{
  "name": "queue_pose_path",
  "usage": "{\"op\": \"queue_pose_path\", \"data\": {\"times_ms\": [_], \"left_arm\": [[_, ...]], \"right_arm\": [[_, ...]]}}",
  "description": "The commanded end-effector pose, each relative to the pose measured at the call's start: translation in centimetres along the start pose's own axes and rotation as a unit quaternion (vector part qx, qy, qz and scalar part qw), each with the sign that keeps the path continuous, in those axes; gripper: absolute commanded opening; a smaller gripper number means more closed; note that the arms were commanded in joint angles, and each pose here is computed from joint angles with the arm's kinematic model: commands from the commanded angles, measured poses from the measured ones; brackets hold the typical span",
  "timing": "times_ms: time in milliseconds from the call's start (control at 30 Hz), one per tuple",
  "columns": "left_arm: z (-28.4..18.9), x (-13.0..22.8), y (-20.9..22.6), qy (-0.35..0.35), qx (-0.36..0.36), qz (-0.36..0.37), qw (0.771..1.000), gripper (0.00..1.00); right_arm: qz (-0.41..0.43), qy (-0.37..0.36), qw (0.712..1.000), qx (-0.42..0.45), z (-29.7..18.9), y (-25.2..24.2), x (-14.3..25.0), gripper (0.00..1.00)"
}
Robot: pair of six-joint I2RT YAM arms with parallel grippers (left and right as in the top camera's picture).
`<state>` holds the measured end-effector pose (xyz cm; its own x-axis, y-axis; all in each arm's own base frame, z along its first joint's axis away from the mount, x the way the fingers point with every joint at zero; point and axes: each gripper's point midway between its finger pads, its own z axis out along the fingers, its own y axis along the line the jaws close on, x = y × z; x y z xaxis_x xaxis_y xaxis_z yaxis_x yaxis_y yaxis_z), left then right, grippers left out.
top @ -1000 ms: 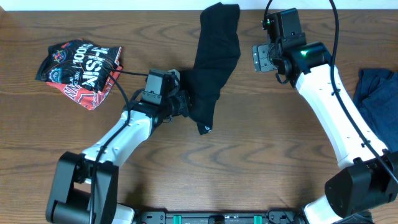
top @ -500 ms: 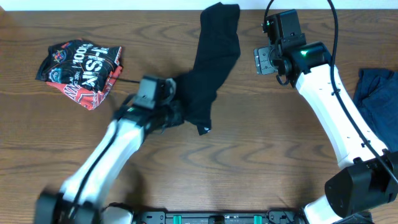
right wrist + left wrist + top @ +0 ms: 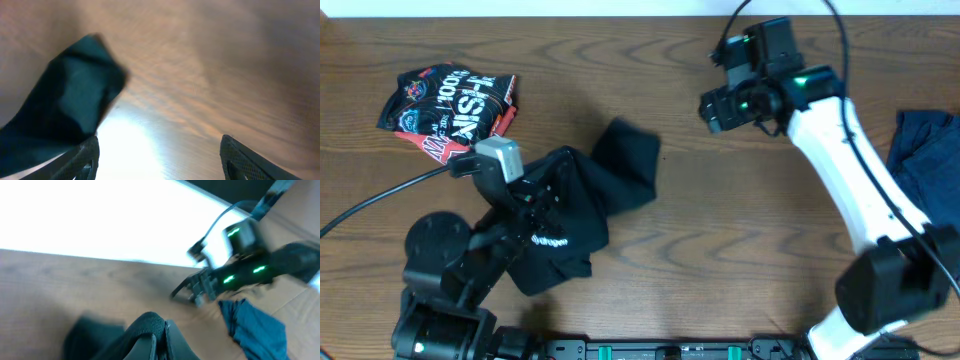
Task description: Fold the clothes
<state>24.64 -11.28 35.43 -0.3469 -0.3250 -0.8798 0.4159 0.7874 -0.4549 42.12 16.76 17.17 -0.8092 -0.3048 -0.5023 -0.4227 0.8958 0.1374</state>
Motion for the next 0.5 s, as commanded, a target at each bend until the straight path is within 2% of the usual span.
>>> {"op": "queue_pose_path", "data": {"times_ms": [0, 233, 367, 467], "left_arm": [[-0.2, -1.7, -0.3, -0.031, -0.001, 0.017, 0.999, 0.06], [-0.9, -6.1, -1.4, -0.121, 0.007, 0.043, 0.992, 0.06], [-2.6, -10.9, -0.7, -0.22, -0.044, 0.047, 0.973, 0.06], [-3.0, -13.0, -1.4, -0.253, -0.035, 0.048, 0.966, 0.06]], "right_arm": [[-0.035, 0.055, 0.995, -0.077, 4.0, 3.9, 2.2, 0.76], [-0.108, 0.117, 0.969, -0.191, 8.3, 10.4, 5.9, 0.83], [-0.107, 0.115, 0.971, -0.178, 8.5, 10.7, 5.7, 0.89], [-0.111, 0.089, 0.974, -0.178, 7.7, 10.6, 4.5, 0.91]]}}
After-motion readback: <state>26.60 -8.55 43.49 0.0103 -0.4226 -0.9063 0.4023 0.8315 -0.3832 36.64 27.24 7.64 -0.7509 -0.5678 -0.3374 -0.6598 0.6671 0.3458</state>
